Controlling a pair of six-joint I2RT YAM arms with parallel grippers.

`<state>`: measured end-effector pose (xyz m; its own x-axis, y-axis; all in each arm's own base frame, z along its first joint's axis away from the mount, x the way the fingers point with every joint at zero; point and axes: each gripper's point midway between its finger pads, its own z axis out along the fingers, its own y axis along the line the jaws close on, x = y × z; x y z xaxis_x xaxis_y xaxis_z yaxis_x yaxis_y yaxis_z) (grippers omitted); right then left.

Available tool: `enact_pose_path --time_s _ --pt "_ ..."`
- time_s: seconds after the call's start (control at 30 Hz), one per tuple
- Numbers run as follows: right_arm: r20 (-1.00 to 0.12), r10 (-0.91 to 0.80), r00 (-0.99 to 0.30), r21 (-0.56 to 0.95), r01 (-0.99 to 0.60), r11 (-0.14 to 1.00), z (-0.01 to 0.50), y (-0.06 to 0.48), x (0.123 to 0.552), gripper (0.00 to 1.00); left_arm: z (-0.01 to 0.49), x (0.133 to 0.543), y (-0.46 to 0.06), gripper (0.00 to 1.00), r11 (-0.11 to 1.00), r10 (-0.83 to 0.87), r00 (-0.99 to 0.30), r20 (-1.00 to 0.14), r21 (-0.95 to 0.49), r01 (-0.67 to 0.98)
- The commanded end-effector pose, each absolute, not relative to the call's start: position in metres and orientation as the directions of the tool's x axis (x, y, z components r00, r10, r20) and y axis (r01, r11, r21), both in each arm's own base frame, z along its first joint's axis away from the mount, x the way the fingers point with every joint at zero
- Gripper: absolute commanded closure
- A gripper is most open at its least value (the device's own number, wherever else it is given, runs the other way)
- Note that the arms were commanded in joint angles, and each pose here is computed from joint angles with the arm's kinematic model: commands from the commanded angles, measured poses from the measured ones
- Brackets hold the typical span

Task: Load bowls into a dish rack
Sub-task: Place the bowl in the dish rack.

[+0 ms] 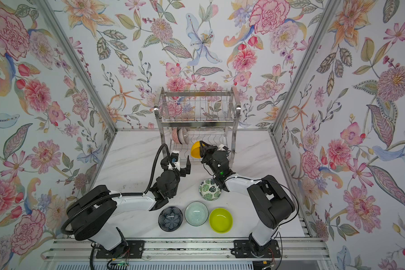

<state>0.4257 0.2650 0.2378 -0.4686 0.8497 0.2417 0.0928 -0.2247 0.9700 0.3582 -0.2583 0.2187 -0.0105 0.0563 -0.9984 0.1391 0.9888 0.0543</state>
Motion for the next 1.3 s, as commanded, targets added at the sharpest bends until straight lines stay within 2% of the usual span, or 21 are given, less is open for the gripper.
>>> enact_pose_path --time_s 0.0,0.23,0.37,0.7,0.87,1.07,1.27 --pt "0.151 0.861 -0.486 0.986 0.009 -0.168 0.253 0.257 0.420 1.00 0.211 0.348 -0.260 0.01 0.980 0.041 -0.098 -0.994 0.021 0.199" --pt "-0.019 0.876 -0.483 1.000 -0.027 0.007 0.241 0.236 0.426 1.00 0.198 0.332 -0.261 0.01 0.953 0.064 -0.211 -0.975 -0.002 0.302" --pt "-0.109 0.860 -0.498 0.994 -0.062 0.090 0.239 0.238 0.428 1.00 0.194 0.328 -0.254 0.01 0.943 0.016 -0.276 -0.961 -0.077 0.323" --pt "-0.264 0.780 -0.568 0.965 -0.158 0.211 0.247 0.257 0.440 1.00 0.195 0.324 -0.235 0.01 0.929 -0.030 -0.437 -0.899 -0.187 0.320" --pt "-0.378 0.731 -0.567 0.925 -0.216 0.311 0.248 0.262 0.448 1.00 0.209 0.324 -0.237 0.01 0.906 -0.089 -0.506 -0.858 -0.281 0.318" --pt "-0.457 0.669 -0.586 0.889 -0.309 0.337 0.251 0.273 0.458 1.00 0.219 0.326 -0.254 0.01 0.870 -0.087 -0.558 -0.826 -0.335 0.361" --pt "-0.552 0.591 -0.588 0.833 -0.423 0.358 0.253 0.284 0.470 1.00 0.218 0.339 -0.261 0.01 0.839 -0.167 -0.554 -0.815 -0.413 0.355"
